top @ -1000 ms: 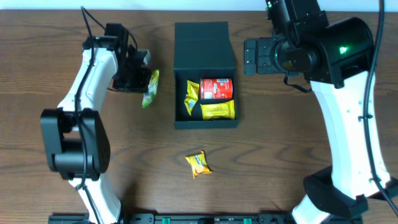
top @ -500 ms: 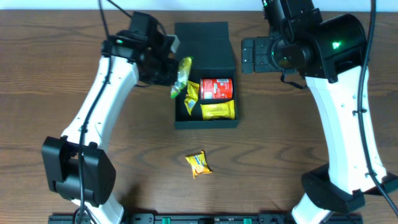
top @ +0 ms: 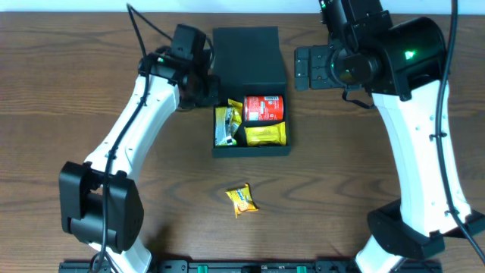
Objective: Pack container
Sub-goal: 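Lift the bar and lower it into the box's left side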
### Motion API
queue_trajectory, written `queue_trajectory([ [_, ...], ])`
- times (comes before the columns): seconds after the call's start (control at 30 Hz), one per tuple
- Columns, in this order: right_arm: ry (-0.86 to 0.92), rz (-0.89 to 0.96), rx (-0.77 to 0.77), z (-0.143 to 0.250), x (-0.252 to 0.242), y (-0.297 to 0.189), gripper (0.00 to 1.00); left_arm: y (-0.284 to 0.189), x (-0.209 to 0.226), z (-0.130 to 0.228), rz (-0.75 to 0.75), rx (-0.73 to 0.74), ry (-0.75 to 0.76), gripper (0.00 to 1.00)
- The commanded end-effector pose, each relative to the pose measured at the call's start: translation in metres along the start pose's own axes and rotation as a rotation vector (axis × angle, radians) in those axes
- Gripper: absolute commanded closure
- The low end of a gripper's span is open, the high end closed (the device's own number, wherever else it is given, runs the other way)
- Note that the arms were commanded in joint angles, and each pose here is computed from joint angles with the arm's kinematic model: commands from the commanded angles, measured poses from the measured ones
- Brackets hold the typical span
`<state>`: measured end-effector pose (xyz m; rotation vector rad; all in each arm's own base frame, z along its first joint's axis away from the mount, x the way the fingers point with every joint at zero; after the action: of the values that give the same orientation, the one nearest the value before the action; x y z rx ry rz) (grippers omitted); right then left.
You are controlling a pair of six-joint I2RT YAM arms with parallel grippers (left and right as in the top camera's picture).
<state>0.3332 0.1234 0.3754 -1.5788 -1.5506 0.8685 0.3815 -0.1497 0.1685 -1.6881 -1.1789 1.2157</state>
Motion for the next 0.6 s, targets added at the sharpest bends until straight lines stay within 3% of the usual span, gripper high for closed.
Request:
queue_trajectory([
  [0.0,-0.009,0.015,0.009,-0.001,-0.003,0.004,0.01,0.004,0.002,0.004,-0.009,0.016,-0.026,0.94],
  [0.23,-0.009,0.015,0.009,-0.001,-0.003,0.004,0.01,0.005,-0.018,0.012,0.106,0.053,0.090,0.94],
  [0.43,-0.009,0.015,0.009,-0.001,-0.003,0.004,0.01,0.013,-0.031,0.034,0.012,0.117,0.169,0.93],
  [0.47,-0.009,0.015,0.009,-0.001,-0.003,0.004,0.01,0.014,-0.033,0.037,-0.019,0.120,0.184,0.82],
  [0.57,-0.009,0.015,0.009,-0.001,-0.003,0.004,0.01,0.016,-0.035,0.042,-0.119,0.114,0.170,0.60],
])
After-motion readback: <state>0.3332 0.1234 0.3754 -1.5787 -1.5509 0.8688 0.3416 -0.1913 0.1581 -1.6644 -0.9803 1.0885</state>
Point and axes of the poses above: each gripper's point midway between its finger pads, its own y axis out along the fingers, its own x axis along the line the jaws close on, z = x × y, the point moved 4 cm from there along -y, back along the fingers, and after that the axes turned 4 degrees about y, right-handed, at the moved point
